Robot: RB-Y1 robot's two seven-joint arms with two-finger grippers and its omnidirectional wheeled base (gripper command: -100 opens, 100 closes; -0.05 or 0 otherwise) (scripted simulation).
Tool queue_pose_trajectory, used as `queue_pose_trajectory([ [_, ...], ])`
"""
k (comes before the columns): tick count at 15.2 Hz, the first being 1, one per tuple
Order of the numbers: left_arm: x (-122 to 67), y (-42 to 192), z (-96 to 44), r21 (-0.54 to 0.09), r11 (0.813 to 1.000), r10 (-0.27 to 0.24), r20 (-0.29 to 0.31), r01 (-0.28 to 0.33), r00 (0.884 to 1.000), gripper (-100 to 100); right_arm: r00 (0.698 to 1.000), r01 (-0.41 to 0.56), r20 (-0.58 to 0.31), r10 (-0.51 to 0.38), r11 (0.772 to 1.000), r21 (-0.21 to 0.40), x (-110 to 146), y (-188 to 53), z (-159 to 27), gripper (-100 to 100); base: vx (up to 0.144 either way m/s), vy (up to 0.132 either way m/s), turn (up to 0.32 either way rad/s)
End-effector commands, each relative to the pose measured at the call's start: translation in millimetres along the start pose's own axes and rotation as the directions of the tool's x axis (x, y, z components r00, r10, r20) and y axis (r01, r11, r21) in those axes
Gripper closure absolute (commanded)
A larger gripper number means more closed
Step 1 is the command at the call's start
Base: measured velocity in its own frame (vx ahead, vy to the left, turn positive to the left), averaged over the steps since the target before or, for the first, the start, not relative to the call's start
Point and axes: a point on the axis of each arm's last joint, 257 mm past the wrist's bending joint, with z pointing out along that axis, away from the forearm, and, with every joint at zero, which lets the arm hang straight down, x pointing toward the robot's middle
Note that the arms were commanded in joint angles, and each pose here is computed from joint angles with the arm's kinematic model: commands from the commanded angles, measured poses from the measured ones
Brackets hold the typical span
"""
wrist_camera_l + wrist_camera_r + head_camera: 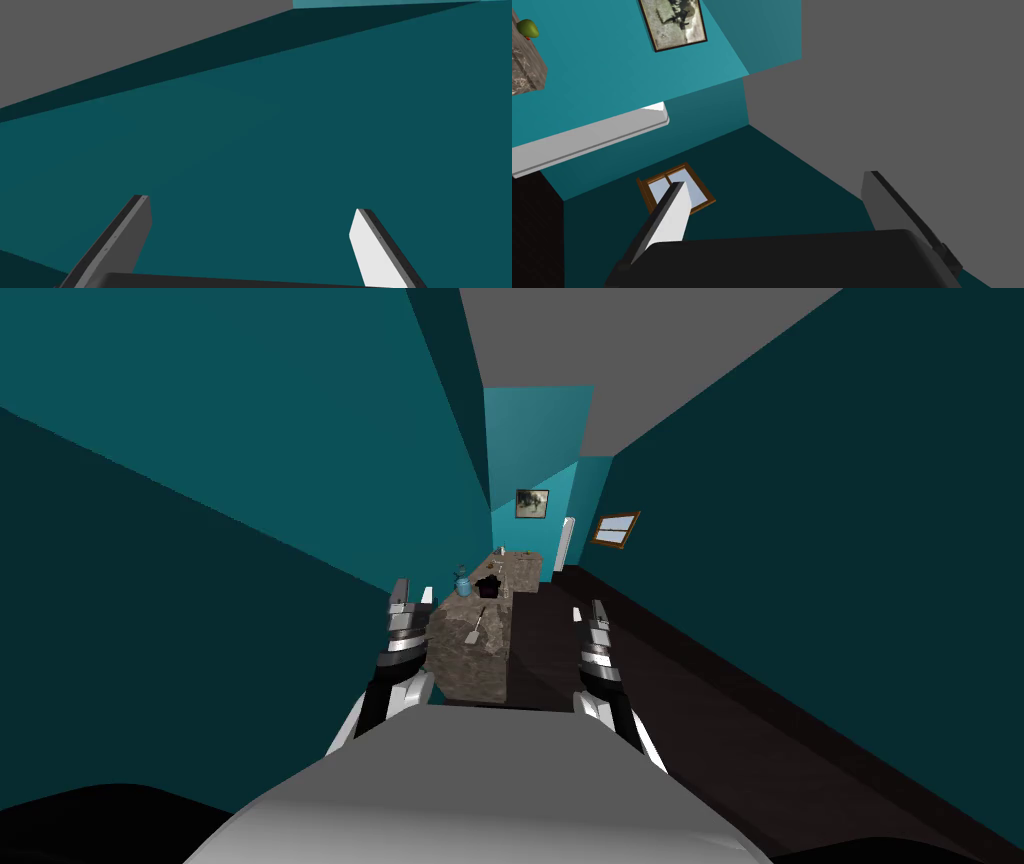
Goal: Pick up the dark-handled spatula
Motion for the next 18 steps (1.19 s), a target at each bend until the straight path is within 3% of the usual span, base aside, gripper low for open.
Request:
queue_pose_trajectory([
  [1, 9.3, 4, -2.7, -0.011, 1.0, -0.002, -0.05, 0.001, 0.999, -100, 1.0, 0.0, 0.0, 0.0, 1.0, 0.0, 0, 0, 0.0, 0, -0.009, 0.005, 0.04],
  [4, 18.0, 9, -6.1, -0.023, 1.0, -0.005, -0.098, 0.002, 0.995, -100, 1.0, 0.0, 0.0, 0.0, 1.0, 0.0, 0, 0, 0.0, 0, -0.022, 0.008, 0.053],
  [8, 35.7, 25, -18.5, -0.069, 0.998, -0.028, -0.187, 0.015, 0.982, -100, 1.0, 0.0, 0.0, 0.0, 1.0, 0.0, 0, 0, 0.0, 0, -0.022, 0.004, 0.047],
  [11, 51.2, 50, -38.6, -0.145, 0.989, -0.075, -0.254, 0.039, 0.964, -100, 1.0, 0.0, 0.0, 0.0, 1.0, 0.0, 0, 0, 0.0, 0, -0.022, -0.007, 0.04],
  [12, 53.2, 50, -39.6, -0.144, 0.989, -0.069, -0.276, 0.03, 0.959, -100, 1.0, 0.0, 0.0, 0.0, 1.0, 0.0, 0, 0, 0.0, 0, -0.021, -0.011, 0.024],
  [13, 59.2, 64, -52.5, -0.193, 0.98, -0.101, -0.294, 0.045, 0.95, -100, 1.0, 0.0, 0.0, 0.0, 1.0, 0.0, 0, 0, 0.0, 0, -0.019, -0.017, 0.017],
  [15, 61.2, 65, -53.9, -0.192, 0.981, -0.094, -0.32, 0.033, 0.943, -100, 1.0, 0.0, 0.0, 0.0, 1.0, 0.0, 0, 0, 0.0, 0, -0.017, -0.019, 0.007],
  [16, 66.8, 80, -69.7, -0.246, 0.968, -0.127, -0.342, 0.042, 0.931, -100, 1.0, 0.0, 0.0, 0.0, 1.0, 0.0, 0, 0, 0.0, 0, -0.014, -0.023, -0.011],
  [17, 67.9, 81, -70.9, -0.246, 0.969, -0.123, -0.36, 0.033, 0.925, -100, 1.0, 0.0, 0.0, 0.0, 1.0, 0.0, 0, 0, 0.0, 0, -0.016, -0.027, -0.005],
  [18, 72.0, 97, -88.8, -0.305, 0.952, -0.16, -0.372, 0.043, 0.914, -100, 1.0, 0.0, 0.0, 0.0, 1.0, 0.0, 0, 0, 0.0, 0, -0.017, -0.037, -0.021],
])
